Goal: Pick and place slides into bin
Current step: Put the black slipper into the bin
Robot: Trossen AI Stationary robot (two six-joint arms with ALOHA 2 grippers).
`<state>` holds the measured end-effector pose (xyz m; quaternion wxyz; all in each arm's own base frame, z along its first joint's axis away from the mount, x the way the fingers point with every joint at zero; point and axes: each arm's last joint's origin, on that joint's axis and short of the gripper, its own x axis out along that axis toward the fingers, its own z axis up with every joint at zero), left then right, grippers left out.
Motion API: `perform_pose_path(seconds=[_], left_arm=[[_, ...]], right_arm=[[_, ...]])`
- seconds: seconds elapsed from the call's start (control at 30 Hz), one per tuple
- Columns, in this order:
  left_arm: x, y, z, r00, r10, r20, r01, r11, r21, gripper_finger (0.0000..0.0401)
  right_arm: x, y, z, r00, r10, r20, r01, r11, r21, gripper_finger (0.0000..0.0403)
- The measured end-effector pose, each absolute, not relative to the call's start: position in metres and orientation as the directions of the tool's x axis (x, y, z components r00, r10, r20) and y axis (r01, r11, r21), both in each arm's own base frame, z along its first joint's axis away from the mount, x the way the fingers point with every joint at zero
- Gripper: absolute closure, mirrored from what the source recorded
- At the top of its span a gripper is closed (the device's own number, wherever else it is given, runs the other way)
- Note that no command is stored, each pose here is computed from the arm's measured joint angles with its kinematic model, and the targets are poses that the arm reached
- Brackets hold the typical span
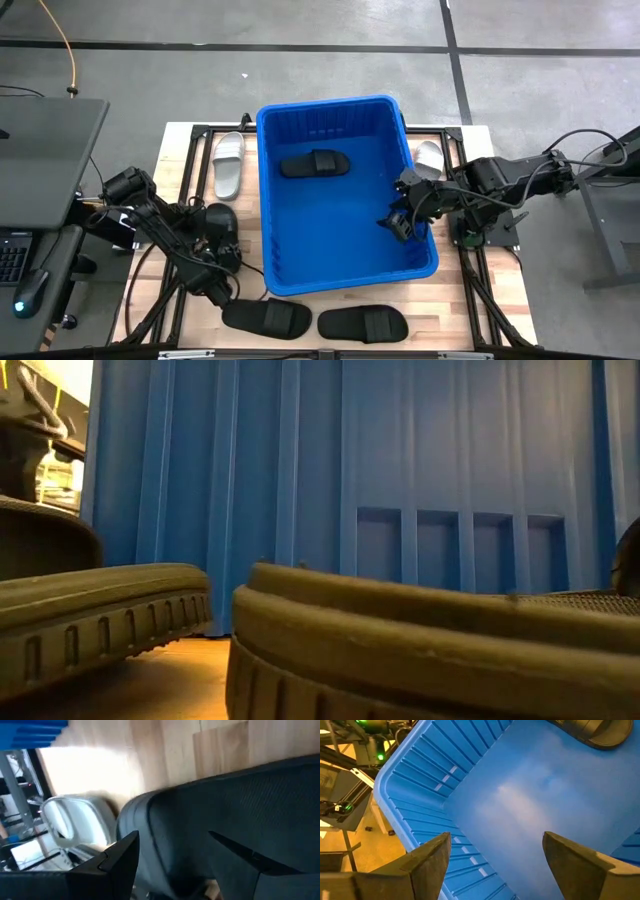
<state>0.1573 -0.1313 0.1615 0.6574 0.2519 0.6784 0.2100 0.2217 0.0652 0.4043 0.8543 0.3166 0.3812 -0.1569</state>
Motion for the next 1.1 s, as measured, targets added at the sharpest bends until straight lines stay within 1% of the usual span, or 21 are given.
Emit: perform_pose_path(seconds=[0.1,0.23,0.3,0.43,0.5,0.6,0.7,0.77,0.83,0.87,0.9,1.0,1.1], left_arm=[[0.151,-0.126,0.155,-0.051,0.631,-0.774,0.06,0.776,0.628,0.0185],[0.145,-0.118,0.158,-0.11,0.682,-0.723,-0.023,0.726,0.687,0.0185],[0.144,-0.118,0.159,-0.108,0.695,-0.711,-0.045,0.711,0.702,0.0185],[0.146,-0.117,0.158,-0.064,0.707,-0.704,-0.053,0.702,0.71,0.0186],[0.145,-0.116,0.154,-0.058,0.707,-0.705,-0.053,0.703,0.709,0.0193],[0.141,-0.113,0.146,-0.053,0.701,-0.711,-0.057,0.709,0.703,0.022],[0.139,-0.11,0.142,-0.071,0.7,-0.71,-0.056,0.708,0.704,0.0264],[0.142,-0.109,0.143,-0.077,0.693,-0.717,-0.074,0.713,0.697,0.0306],[0.144,-0.107,0.145,-0.113,0.685,-0.72,-0.078,0.716,0.694,0.0361],[0.146,-0.105,0.145,-0.128,0.677,-0.725,-0.081,0.722,0.688,0.038],[0.147,-0.105,0.146,-0.136,0.668,-0.732,-0.09,0.727,0.68,0.0388],[0.151,-0.105,0.152,-0.134,0.646,-0.752,-0.104,0.745,0.659,0.0391],[0.157,-0.11,0.167,-0.125,0.629,-0.767,-0.108,0.76,0.641,0.0395]], right_arm=[[0.222,0.065,0.404,0.66,-0.027,-0.751,0.511,0.749,0.422,0.01],[0.222,0.065,0.404,0.66,-0.027,-0.751,0.509,0.75,0.421,0.01],[0.222,0.065,0.404,0.66,-0.027,-0.751,0.511,0.749,0.423,0.01],[0.222,0.065,0.404,0.66,-0.027,-0.751,0.509,0.751,0.421,0.01],[0.222,0.065,0.404,0.66,-0.027,-0.751,0.51,0.749,0.422,0.01],[0.222,0.065,0.404,0.66,-0.027,-0.751,0.51,0.75,0.421,0.01],[0.222,0.065,0.404,0.66,-0.027,-0.751,0.51,0.749,0.422,0.01],[0.222,0.065,0.404,0.66,-0.027,-0.751,0.511,0.748,0.423,0.01],[0.222,0.065,0.404,0.66,-0.027,-0.751,0.509,0.75,0.421,0.01],[0.222,0.065,0.404,0.66,-0.027,-0.751,0.51,0.75,0.422,0.01],[0.222,0.065,0.404,0.66,-0.027,-0.751,0.511,0.749,0.422,0.01],[0.222,0.065,0.404,0.66,-0.027,-0.751,0.509,0.75,0.421,0.01],[0.222,0.065,0.404,0.66,-0.027,-0.751,0.511,0.749,0.423,0.01]])
